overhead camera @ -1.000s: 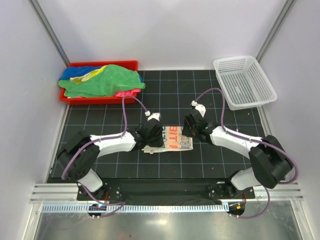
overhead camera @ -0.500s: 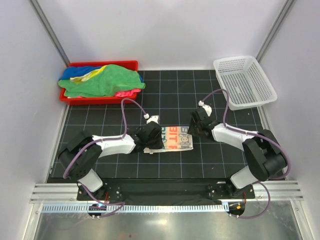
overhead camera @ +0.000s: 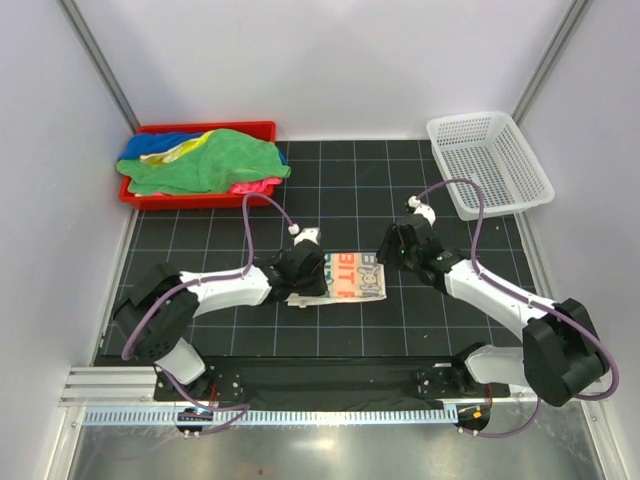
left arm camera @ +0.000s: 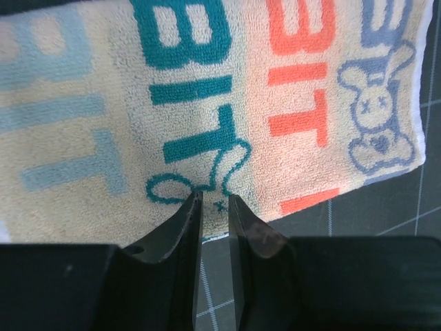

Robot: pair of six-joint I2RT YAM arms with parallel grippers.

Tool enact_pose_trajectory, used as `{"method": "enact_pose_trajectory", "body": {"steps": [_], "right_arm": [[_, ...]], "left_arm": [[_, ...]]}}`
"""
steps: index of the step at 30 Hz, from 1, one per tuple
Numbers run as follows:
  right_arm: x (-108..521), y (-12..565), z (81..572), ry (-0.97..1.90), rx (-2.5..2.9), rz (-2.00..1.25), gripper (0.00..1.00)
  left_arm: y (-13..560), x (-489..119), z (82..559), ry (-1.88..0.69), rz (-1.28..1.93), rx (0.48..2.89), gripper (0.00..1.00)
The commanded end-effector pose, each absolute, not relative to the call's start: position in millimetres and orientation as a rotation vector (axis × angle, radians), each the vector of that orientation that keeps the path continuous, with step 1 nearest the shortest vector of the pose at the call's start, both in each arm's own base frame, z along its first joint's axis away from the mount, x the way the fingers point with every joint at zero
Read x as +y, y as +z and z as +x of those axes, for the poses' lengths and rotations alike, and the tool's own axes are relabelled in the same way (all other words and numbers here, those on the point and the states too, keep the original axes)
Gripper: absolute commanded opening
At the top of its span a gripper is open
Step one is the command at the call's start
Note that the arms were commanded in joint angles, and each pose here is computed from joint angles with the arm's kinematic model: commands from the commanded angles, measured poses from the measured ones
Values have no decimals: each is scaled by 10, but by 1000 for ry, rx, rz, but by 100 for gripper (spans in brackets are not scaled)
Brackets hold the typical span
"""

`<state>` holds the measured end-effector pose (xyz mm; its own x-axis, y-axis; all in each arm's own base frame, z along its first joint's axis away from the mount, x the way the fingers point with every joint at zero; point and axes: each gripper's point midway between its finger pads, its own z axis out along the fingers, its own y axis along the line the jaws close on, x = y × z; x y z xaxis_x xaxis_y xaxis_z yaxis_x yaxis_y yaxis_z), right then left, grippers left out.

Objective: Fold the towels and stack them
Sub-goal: Smooth out wrinkles on the folded towel, then neatly place the folded towel into the bin

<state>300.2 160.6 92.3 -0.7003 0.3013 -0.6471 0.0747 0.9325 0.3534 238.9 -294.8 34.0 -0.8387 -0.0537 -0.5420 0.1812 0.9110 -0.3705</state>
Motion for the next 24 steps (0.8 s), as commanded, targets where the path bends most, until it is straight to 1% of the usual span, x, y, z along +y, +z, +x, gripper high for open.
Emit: {"method": "enact_pose_trajectory", "body": {"steps": [1, 2, 5, 6, 8, 9, 12, 18, 20, 24], "right_arm": [[1610, 800, 2843, 410, 2368, 226, 51], [1624, 786, 2827, 414, 2372, 217, 50], [1686, 744, 2753, 417, 2384, 183, 51], [1721, 755, 2737, 419, 2382, 166, 50], [1760, 780, 2717, 409, 2376, 146, 51], [1767, 781, 2705, 383, 2373, 134, 50], [1854, 812, 2691, 386, 2370, 109, 50], [1970, 850, 2723, 330, 2369, 66, 50], [2001, 820, 2733, 335, 2379, 55, 50], [2104, 736, 2757, 347, 2414, 21, 50]], "left_arm": [[753, -2966, 2589, -543, 50, 2394, 26], [788, -2921, 2621, -514, 18, 2381, 27], [832, -2573, 2667, -336, -114, 2362, 48], [852, -2502, 2671, -310, -150, 2351, 53], [967, -2328, 2706, -249, -211, 2299, 59], [952, -2204, 2677, -201, -228, 2307, 64], [924, -1966, 2686, -166, -302, 2317, 67], [722, -1737, 2711, -234, -393, 2397, 67], [704, -1805, 2721, -322, -382, 2427, 67], [609, -1833, 2771, -357, -365, 2476, 69]]}}
